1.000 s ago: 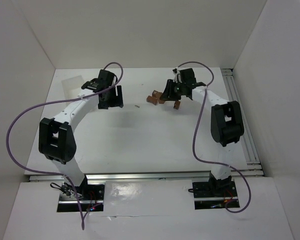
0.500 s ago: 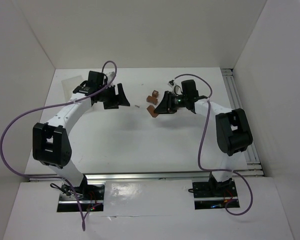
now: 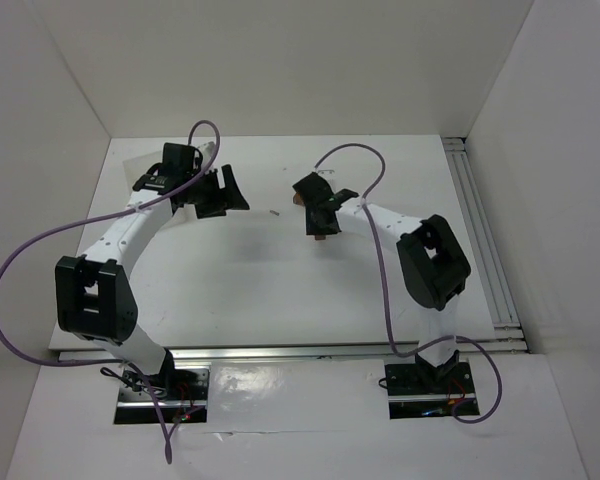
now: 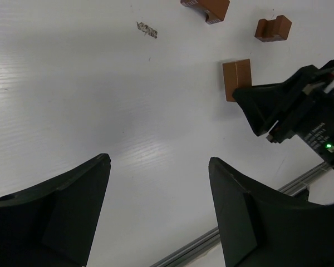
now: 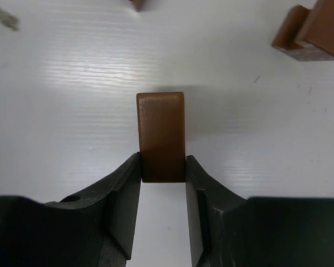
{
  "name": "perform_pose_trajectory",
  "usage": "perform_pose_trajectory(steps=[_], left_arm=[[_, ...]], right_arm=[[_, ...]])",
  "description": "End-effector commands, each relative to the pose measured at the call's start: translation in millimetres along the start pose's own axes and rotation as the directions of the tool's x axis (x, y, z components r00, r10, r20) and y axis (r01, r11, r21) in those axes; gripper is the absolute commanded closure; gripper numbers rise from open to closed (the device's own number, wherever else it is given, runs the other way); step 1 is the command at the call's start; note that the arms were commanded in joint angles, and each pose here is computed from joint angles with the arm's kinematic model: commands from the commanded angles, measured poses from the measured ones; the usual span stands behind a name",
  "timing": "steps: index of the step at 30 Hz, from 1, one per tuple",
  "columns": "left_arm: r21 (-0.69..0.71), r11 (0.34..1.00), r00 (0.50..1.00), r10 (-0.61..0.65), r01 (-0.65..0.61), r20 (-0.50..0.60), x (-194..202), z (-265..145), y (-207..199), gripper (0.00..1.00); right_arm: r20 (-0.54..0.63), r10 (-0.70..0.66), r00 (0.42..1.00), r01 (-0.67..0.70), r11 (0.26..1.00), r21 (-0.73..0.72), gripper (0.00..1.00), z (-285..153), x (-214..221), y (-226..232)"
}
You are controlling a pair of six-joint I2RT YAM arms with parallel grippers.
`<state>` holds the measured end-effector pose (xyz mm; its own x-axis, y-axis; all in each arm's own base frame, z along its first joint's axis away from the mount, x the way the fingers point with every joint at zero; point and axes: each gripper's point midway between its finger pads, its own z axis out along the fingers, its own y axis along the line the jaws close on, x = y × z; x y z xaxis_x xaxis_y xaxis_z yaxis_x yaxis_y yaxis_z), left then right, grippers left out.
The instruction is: Build the wood block tower
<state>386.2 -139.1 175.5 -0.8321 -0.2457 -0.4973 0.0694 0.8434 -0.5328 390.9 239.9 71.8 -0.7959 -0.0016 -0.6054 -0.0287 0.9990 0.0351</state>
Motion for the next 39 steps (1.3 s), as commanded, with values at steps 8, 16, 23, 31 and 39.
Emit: perform_pose_trajectory(steps=[8, 16, 23, 31, 39], left_arm=[[-0.023, 1.000, 0.999, -0.007, 0.007, 0.040, -6, -10, 2, 0.16], [-0.023, 1.000, 0.999, -0.007, 0.007, 0.040, -6, -10, 2, 0.16], [-0.021, 1.000, 1.000, -0.001, 0.002, 0.015, 0, -2, -1, 0.18], [-0.039, 0.999, 1.000, 0.009, -0.008, 0.024, -2, -7, 0, 0.18], [-0.044, 0.999, 0.999, 0.012, -0.011, 0.035, -4, -10, 0, 0.18]], right_arm=[[-0.041, 0.094, 0.995, -0.090, 0.992, 0.093, 0.69, 26, 15, 2], [-0.083, 0.106, 0.991, -0.108, 0.994, -0.014, 0.23, 26, 20, 23], [-0.035, 0.085, 0.996, -0.089, 0.983, -0.158, 0.32, 15, 5, 49], [0.050, -0.011, 0.999, 0.024, 0.964, -0.264, 0.33, -4, -31, 75], [0.094, -0.063, 0.994, 0.069, 0.995, -0.067, 0.21, -24, -42, 30]])
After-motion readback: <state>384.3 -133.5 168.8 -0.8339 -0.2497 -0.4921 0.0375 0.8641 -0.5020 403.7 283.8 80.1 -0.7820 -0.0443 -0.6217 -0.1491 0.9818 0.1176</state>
